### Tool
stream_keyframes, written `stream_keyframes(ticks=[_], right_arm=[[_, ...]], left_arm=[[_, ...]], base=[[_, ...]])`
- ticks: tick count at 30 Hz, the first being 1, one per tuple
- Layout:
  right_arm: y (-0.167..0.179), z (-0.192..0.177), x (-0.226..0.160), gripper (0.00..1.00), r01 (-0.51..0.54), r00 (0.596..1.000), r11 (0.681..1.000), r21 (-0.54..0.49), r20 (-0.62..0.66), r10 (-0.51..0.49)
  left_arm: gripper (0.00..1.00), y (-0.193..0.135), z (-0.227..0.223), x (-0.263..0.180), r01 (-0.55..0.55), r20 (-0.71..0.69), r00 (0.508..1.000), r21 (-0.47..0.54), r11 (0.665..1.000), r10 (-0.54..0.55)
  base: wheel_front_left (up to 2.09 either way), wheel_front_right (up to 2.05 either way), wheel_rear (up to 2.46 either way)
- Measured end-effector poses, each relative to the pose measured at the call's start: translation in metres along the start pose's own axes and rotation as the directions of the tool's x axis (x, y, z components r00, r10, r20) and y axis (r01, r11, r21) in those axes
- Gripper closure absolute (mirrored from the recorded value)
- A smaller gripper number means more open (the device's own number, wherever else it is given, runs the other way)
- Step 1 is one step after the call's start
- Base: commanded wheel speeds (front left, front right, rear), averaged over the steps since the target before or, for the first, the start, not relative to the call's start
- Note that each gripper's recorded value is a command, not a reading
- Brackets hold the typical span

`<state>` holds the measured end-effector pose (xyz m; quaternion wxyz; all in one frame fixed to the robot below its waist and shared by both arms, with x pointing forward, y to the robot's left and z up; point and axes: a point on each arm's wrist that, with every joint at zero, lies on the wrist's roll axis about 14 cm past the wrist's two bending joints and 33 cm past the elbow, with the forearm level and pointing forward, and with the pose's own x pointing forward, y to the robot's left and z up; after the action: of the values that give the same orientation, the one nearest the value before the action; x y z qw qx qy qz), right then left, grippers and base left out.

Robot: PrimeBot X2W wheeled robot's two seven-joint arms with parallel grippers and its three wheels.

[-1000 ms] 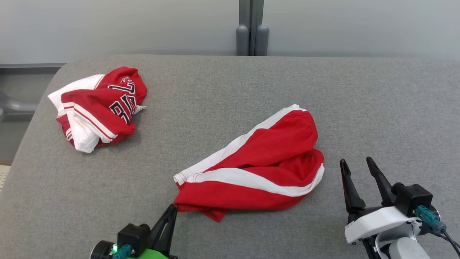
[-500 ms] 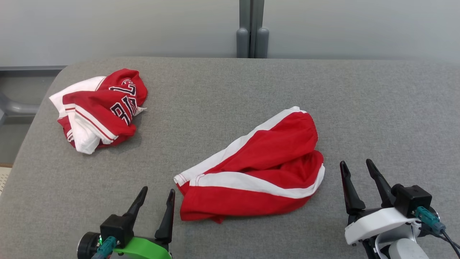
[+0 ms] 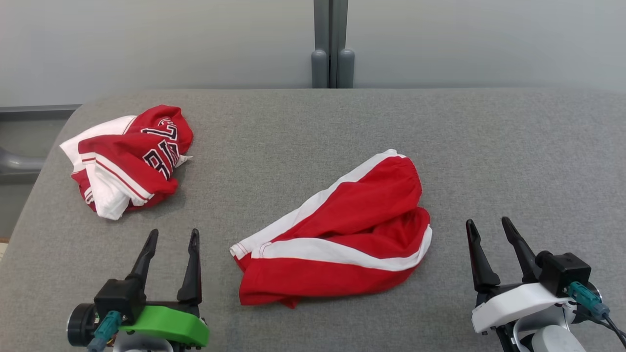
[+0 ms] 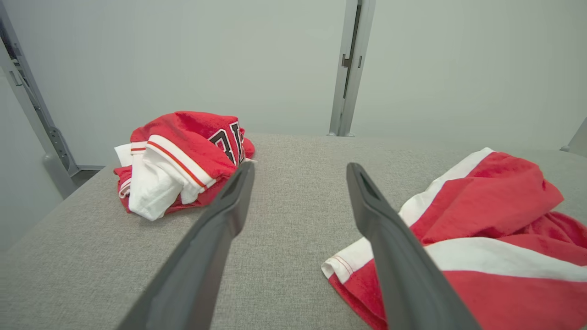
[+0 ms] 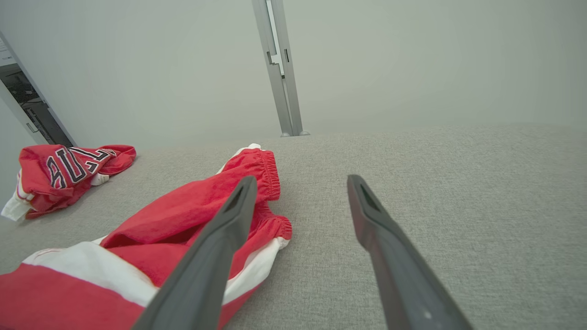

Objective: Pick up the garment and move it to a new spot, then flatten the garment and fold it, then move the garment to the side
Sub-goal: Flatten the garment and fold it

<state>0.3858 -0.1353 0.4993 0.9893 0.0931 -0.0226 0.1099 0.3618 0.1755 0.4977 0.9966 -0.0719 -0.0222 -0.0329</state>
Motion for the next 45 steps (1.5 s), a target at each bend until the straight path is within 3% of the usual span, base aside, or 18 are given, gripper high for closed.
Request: stream_keyframes(ticks=[11, 45], right_arm=[[-0.006, 0.002, -0.008, 0.0, 0.023, 1.0, 1.0, -0.004, 0.005, -0.023], [-0.004, 0.0, -0.012, 0.0, 0.02, 1.0, 1.0, -0.005, -0.003, -0.02]], left_arm=[[0.0, 0.014, 0.003, -0.004, -0.04, 0.014, 0.999, 0.02, 0.999, 0.04], [0.0, 0.008, -0.009, -0.009, -0.024, -0.018, 1.0, 0.011, 1.0, 0.024]], base=[[0.0, 0.0, 0.0], [0.0, 0.0, 0.0]])
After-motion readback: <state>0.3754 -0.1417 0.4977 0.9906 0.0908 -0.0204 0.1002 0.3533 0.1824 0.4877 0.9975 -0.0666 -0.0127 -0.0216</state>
